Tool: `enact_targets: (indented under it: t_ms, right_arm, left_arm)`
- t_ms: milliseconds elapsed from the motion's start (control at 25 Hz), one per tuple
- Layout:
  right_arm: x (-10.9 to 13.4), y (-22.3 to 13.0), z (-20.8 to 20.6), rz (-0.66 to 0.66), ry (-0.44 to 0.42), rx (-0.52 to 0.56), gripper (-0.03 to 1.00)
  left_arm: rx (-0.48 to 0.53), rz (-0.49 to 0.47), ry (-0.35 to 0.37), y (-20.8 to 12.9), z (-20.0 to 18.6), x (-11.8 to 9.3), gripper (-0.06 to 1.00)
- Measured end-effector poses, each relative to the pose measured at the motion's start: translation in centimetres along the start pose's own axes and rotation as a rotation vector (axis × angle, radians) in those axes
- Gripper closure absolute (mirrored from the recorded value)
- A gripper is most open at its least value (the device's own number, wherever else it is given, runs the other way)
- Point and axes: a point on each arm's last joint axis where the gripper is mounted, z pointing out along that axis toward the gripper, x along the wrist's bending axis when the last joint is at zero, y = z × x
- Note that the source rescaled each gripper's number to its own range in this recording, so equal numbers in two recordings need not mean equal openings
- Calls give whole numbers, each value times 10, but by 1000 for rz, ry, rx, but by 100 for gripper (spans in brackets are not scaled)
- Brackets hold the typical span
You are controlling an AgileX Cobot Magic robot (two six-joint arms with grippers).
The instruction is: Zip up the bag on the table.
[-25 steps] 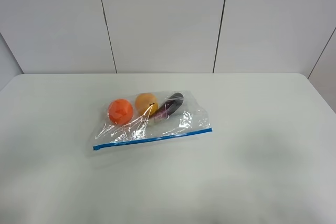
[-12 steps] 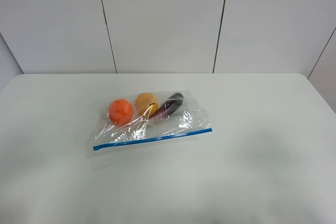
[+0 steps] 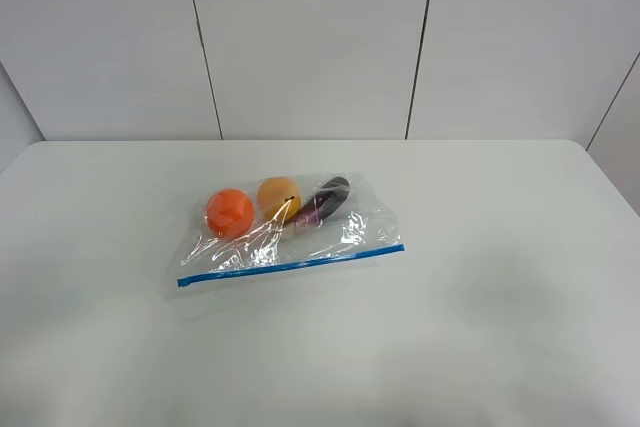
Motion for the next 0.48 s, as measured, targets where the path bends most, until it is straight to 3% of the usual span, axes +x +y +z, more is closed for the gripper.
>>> enact_targets:
  t_ms: [480]
  right_arm:
    - [0, 0, 0, 0, 0, 0, 12]
  left_arm:
    - [0, 0, 0, 0, 0, 0, 16]
